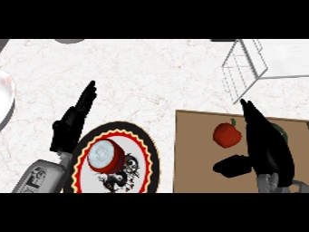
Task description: Pick the bell pepper from the tray and place it in the tiered shelf
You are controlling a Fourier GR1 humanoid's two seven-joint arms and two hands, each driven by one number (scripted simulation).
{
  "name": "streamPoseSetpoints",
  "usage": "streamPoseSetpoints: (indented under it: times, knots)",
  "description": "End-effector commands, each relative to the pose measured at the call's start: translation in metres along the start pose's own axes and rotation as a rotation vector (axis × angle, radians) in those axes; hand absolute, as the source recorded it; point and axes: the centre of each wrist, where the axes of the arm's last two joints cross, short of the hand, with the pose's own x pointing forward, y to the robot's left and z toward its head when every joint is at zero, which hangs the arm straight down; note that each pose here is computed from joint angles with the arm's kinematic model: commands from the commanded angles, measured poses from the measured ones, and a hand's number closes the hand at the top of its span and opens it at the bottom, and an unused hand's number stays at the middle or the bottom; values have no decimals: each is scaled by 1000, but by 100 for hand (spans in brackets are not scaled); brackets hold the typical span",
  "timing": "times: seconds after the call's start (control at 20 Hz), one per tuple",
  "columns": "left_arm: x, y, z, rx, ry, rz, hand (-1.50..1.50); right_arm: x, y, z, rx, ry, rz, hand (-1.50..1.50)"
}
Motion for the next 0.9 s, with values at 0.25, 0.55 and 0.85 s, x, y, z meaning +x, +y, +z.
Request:
streamPoseSetpoints:
  times: [0.25, 0.55, 0.85]
  knots:
    - [0, -4, -4, -2, -25, 5, 0, 0, 14, -21, 16, 149, 39, -150]
    - [1, 9, 3, 7, -9, 5, 0, -18, 18, -24, 25, 163, 41, -150]
    - [5, 3, 0, 0, -8, 17, 0, -4, 39, -26, 52, 140, 36, -150]
